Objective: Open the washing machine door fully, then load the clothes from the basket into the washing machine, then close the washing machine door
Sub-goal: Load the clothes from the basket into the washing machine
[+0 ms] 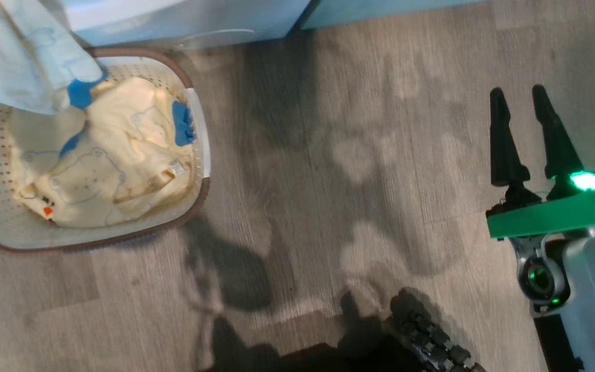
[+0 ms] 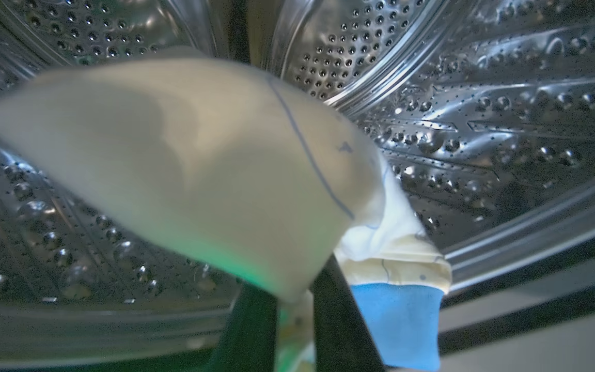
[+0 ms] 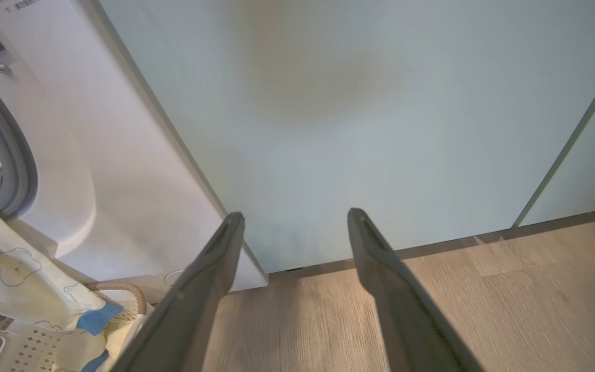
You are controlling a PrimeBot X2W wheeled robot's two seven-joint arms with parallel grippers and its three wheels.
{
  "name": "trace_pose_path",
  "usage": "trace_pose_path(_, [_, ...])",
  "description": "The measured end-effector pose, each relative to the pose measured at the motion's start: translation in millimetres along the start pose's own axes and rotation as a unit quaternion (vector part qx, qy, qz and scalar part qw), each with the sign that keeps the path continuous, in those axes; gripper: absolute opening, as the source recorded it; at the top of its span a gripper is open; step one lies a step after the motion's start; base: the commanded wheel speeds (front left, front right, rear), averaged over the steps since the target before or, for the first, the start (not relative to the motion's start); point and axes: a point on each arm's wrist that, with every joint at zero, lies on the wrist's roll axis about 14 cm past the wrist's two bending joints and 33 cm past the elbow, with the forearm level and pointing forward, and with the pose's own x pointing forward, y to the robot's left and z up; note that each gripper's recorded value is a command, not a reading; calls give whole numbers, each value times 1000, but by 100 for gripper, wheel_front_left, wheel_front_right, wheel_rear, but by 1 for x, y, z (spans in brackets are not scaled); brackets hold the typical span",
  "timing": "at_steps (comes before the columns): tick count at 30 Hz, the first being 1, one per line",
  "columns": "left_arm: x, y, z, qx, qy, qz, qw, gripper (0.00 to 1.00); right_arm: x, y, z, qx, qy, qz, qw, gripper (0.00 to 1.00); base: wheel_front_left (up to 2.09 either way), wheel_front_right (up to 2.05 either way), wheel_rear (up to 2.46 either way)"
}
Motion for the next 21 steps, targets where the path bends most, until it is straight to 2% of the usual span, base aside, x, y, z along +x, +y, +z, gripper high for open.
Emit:
trace_pose_path(7, [24, 6, 17, -10, -57, 6, 998, 0, 4, -7, -9, -4, 12, -9, 1000, 100, 0, 0, 0])
trace_pose_path(14, [28, 18, 54, -16, -158, 22, 987, 0, 6, -9, -11, 0, 13, -11, 1000, 100, 0, 0, 0])
trace_pose_path(21, [23, 41, 74, -38, -208, 55, 976, 0, 6, -6, -14, 0, 18, -6, 1000, 100, 0, 0, 0])
